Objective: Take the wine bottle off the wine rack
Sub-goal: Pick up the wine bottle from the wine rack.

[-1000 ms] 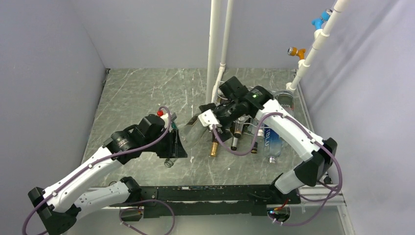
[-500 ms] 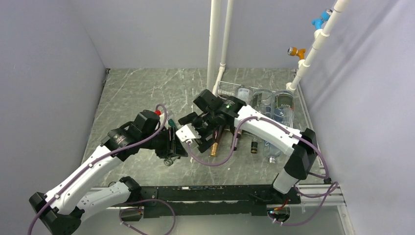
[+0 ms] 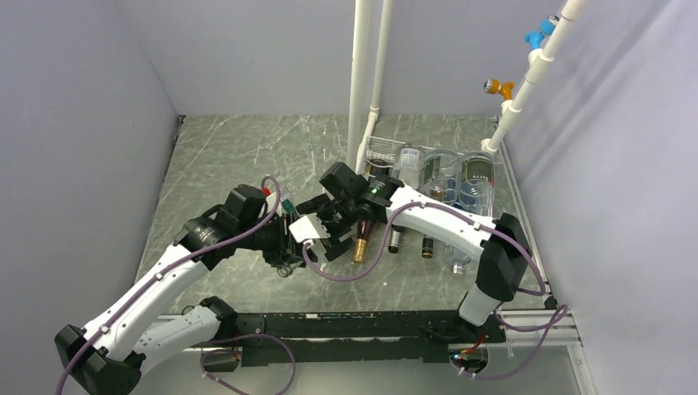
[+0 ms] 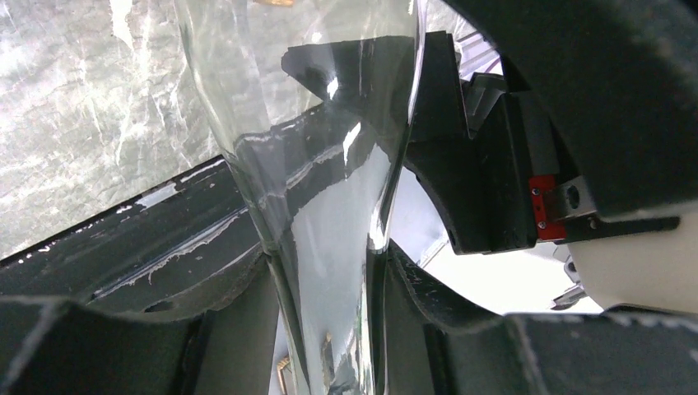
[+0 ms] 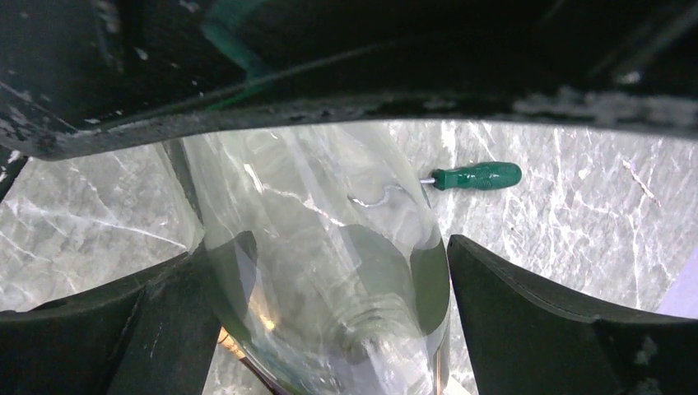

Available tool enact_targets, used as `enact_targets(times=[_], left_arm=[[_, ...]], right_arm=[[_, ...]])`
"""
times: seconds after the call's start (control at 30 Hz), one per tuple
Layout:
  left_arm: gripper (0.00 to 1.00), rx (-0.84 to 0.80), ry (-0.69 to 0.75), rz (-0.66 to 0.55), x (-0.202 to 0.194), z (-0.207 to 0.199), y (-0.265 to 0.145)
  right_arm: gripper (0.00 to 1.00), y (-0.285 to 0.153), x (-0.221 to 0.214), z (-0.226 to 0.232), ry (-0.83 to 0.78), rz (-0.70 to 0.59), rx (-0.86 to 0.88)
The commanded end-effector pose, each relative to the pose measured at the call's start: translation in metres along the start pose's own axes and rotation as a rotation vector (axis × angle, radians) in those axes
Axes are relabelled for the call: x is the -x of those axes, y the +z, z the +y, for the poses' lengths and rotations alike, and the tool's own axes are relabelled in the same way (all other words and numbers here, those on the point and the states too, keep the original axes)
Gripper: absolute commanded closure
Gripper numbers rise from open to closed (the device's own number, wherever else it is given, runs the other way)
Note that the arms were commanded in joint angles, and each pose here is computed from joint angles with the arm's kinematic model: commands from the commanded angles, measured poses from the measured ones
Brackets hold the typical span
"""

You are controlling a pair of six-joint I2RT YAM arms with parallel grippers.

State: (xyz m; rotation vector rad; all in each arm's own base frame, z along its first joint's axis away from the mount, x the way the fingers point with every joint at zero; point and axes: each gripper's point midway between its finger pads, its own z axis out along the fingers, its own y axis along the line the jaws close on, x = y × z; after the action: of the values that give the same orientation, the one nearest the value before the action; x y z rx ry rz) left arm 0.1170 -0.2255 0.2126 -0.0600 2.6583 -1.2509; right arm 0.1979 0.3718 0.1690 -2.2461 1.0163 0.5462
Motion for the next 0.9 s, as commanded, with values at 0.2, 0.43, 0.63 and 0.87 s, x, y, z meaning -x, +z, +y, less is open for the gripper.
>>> enact_targets(times=[0.2, 0.43, 0.63, 0.87], left_arm=[[1.00, -0.303, 0.183, -0.087, 0.021, -0.067, -0.017], [1.00, -0.312, 0.208, -0.066, 0.017, -0.065, -0.017], [1.00, -0.337, 0.222, -0.056, 0.013, -0.066, -0.018], [1.00, -0.355, 0.227, -0.047, 0.012, -0.069, -0.019]], right_arm=[[0.01, 0.018, -0.006, -0.003, -0.008, -0.027, -0.025], [0.00, 0.000, 0.015, -0.004, 0.049, -0.211, 0.038], [0.00, -0.006, 0.010, -0.006, 0.048, -0.221, 0.027], [0.16, -0.007, 0.010, -0.006, 0.032, -0.219, 0.025]])
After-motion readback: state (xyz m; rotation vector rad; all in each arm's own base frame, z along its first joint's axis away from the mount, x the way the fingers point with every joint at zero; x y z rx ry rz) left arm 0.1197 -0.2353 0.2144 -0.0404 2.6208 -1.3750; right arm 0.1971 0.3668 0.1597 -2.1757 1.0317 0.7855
